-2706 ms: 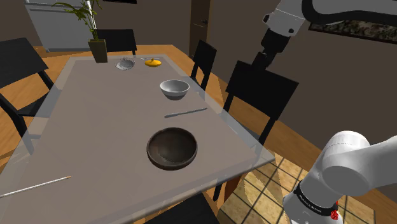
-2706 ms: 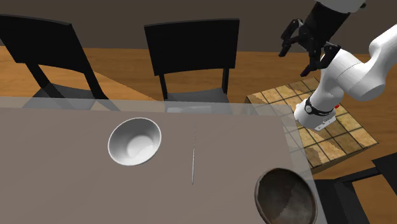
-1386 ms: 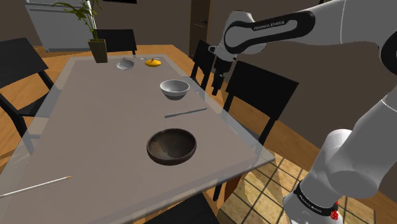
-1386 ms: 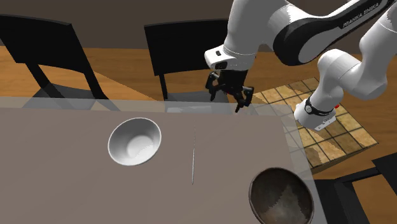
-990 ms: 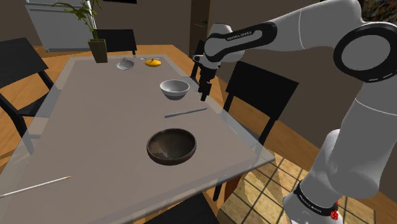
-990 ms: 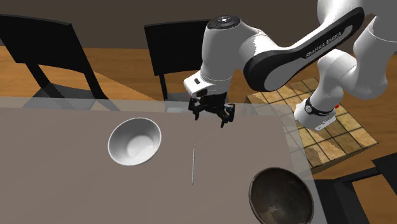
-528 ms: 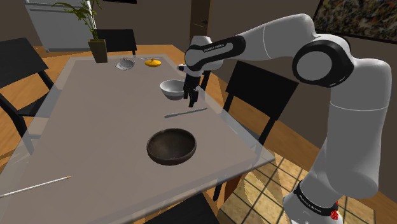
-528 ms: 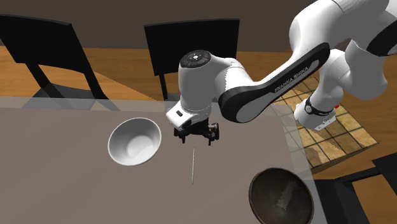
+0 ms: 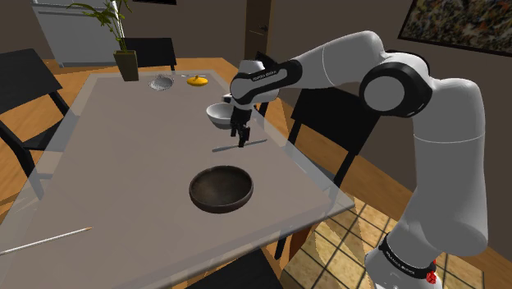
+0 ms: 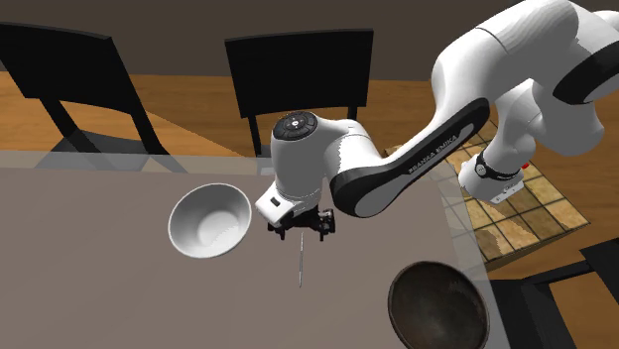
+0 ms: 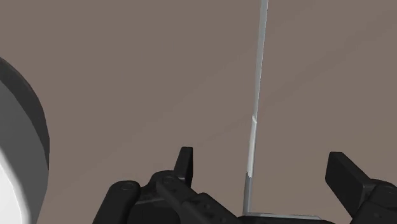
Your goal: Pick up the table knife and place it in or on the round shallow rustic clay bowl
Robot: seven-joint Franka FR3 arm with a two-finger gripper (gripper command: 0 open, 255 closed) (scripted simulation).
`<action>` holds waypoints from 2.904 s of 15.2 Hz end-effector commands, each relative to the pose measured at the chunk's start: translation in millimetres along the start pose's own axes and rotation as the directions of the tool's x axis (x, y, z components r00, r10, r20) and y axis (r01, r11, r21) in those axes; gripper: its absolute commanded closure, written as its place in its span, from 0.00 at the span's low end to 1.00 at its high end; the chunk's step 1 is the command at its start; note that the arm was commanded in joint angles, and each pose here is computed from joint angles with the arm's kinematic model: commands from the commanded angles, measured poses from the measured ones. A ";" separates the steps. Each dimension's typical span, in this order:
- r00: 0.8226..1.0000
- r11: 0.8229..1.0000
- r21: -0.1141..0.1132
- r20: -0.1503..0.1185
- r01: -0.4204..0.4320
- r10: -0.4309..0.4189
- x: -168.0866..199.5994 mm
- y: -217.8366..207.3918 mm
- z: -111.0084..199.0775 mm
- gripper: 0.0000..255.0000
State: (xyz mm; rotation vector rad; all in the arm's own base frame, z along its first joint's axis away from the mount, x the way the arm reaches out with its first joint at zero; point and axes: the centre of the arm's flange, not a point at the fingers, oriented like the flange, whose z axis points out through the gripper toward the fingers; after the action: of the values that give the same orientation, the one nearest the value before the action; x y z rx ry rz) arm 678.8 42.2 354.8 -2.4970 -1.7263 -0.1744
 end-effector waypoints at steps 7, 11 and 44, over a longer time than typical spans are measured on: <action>1.000 1.000 0.000 0.000 0.000 0.000 0.1 0.9 8.3 0.00; 1.000 1.000 0.000 0.000 0.000 0.000 0.1 0.8 8.2 1.00; 1.000 1.000 0.000 0.000 0.000 0.000 20.8 -1.6 -127.4 1.00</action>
State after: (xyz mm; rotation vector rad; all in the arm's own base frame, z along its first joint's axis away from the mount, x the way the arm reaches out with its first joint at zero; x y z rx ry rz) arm 680.6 42.3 479.0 -2.4971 -1.7269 -0.1758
